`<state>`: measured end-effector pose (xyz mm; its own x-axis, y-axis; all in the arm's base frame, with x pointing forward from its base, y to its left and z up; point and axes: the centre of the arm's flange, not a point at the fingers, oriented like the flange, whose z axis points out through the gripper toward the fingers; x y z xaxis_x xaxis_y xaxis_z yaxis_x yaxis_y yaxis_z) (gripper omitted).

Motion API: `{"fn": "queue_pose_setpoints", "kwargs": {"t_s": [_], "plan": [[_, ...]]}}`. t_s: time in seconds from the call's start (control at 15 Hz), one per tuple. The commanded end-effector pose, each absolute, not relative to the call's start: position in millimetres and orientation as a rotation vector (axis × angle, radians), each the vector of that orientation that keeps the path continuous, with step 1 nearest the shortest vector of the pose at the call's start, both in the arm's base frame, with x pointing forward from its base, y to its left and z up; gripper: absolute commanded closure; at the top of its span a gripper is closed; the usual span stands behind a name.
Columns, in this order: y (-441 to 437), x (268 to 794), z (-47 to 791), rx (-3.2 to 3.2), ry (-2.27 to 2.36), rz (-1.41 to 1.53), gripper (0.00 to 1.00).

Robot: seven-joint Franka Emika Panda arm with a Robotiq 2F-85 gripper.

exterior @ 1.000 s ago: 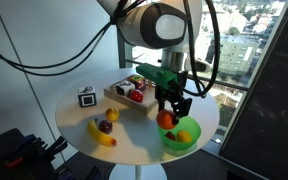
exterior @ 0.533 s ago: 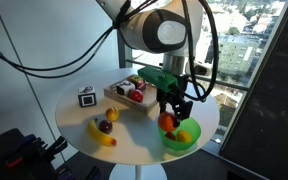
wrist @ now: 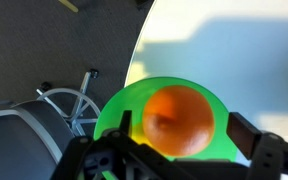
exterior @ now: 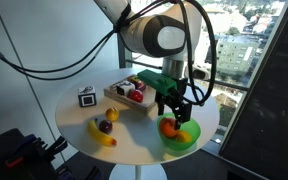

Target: Put the orange in the bowl

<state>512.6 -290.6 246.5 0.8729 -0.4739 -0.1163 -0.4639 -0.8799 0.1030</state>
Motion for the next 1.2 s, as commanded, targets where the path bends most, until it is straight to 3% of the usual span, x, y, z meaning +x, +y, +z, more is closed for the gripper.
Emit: {"fn": "queue_pose_setpoints", "kwargs": {"t_s": [0.0, 1.13], "plan": [[-290.8, 518.5, 249.5, 2.971, -0.762, -0.196, 0.00], [-223.7, 525.8, 290.1, 3.088, -0.532, -0.270, 0.00]]}}
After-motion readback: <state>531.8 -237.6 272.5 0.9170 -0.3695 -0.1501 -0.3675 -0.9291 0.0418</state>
